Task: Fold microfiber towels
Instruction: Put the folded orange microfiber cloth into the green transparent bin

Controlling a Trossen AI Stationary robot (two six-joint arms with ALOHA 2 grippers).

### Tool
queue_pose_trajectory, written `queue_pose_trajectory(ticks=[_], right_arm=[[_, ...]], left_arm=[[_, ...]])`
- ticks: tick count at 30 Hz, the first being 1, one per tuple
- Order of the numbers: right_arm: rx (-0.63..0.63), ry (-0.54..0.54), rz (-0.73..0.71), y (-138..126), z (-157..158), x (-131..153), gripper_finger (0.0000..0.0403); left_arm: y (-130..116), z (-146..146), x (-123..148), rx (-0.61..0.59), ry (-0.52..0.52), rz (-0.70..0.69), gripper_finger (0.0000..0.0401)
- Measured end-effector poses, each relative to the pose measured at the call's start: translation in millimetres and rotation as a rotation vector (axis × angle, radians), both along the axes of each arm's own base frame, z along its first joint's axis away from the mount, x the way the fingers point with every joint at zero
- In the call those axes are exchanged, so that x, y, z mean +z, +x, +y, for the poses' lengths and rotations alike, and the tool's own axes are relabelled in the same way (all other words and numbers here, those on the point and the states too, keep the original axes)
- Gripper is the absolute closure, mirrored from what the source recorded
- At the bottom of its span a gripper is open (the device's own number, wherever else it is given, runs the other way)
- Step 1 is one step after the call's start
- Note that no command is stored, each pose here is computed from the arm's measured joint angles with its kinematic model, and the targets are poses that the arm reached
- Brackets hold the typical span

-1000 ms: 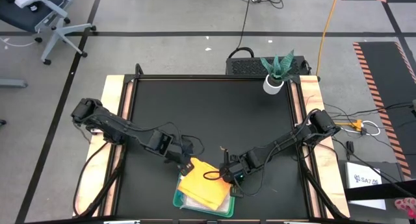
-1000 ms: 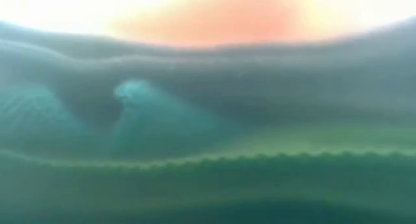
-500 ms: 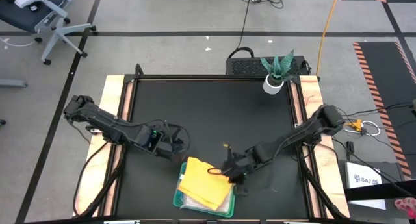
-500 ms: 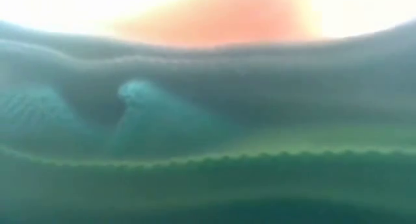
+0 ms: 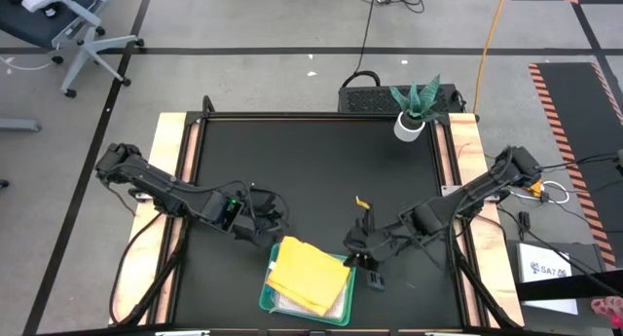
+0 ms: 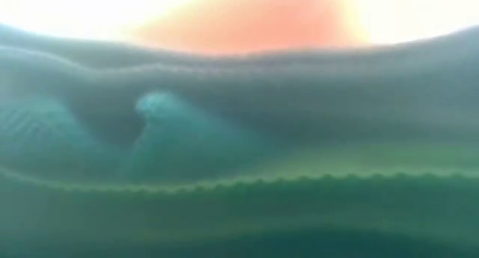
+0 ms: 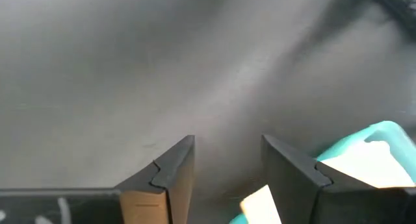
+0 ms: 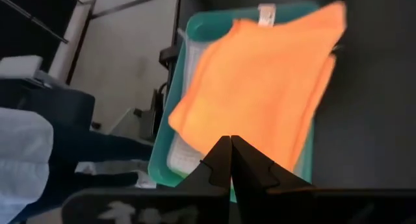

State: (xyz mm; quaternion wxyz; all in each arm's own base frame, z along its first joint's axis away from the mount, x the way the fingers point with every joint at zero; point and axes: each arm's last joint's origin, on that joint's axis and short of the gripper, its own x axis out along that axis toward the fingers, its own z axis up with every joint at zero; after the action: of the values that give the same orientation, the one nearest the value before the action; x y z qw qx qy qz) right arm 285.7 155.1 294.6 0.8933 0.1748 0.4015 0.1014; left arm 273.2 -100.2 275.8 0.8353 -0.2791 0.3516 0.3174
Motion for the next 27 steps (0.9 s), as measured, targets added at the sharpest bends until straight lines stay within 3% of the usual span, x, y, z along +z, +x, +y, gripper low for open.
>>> queue_pose_trajectory(ticks=[9,12,17,23,27], right_arm=[[0.023,-0.041,0.083,12,15,-31,0.0403],[0.015,-0.042,0.098,15,16,-37,0.0403],[0.01,-0.034,0.097,15,16,-36,0.0403],[0.01,-0.023,0.078,16,16,-33,0.0403],[0.007,-0.028,0.076,16,16,-33,0.0403]], left_arm=[[35,-38,-23,-0.132,-0.021,-0.146,0.0226],[49,-47,-48,-0.161,-0.038,-0.108,0.0226],[59,-58,-86,-0.209,-0.154,0.014,0.0226],[52,-76,-97,-0.292,-0.24,0.09,0.0226],[46,-85,-96,-0.305,-0.225,0.094,0.0226]])
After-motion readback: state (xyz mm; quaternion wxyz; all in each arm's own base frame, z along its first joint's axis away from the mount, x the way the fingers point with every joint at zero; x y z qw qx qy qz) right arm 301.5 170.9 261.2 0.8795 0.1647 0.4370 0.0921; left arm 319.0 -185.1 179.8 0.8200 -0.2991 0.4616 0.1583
